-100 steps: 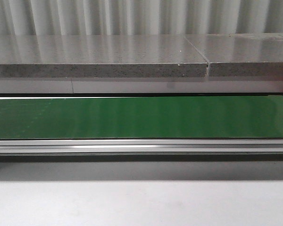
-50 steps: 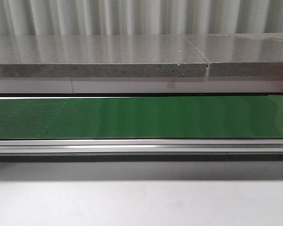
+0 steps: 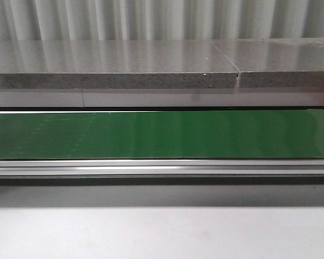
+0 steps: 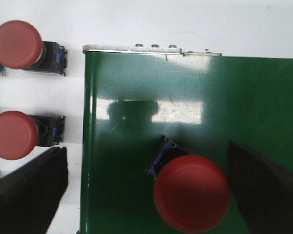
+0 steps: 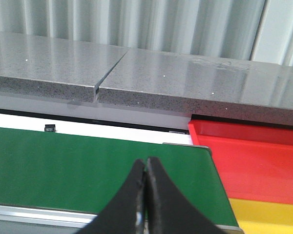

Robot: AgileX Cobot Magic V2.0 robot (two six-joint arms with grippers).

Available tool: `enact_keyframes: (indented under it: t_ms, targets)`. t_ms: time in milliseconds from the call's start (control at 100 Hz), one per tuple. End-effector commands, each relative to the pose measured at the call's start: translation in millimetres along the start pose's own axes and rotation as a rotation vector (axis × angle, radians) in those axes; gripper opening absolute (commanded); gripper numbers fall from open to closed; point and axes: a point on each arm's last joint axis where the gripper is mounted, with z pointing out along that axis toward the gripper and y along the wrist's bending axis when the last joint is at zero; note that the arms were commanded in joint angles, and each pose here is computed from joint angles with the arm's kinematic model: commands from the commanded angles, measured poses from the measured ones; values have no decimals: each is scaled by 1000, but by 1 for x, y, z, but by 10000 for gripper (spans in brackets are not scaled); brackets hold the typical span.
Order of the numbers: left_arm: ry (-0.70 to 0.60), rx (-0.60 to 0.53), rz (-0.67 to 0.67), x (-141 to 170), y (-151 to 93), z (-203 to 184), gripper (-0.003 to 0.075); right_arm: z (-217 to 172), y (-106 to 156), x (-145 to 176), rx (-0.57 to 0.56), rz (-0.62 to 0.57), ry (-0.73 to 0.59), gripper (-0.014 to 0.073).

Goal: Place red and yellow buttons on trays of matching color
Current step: 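Carry the red button onto the conveyor's near end and release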

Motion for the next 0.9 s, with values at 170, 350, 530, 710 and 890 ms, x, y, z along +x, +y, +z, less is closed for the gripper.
enact_keyframes:
  t_ms: [170, 350, 530, 710, 890]
  targets:
    - [-143, 37, 85, -16, -31, -35, 662, -2, 0, -10, 1, -2, -98, -68]
    - [-244, 47, 77, -17, -38, -63, 662, -2, 0, -10, 1, -2, -98, -68]
    - [-335, 26, -46, -11, -22, -94, 662, -2, 0, -10, 1, -2, -98, -68]
    - [-382, -36, -138, 10, 6, -117, 662, -2, 0, -10, 1, -2, -98, -68]
    - [-369, -149, -296, 46, 49, -121, 662, -2, 0, -10, 1, -2, -98, -68]
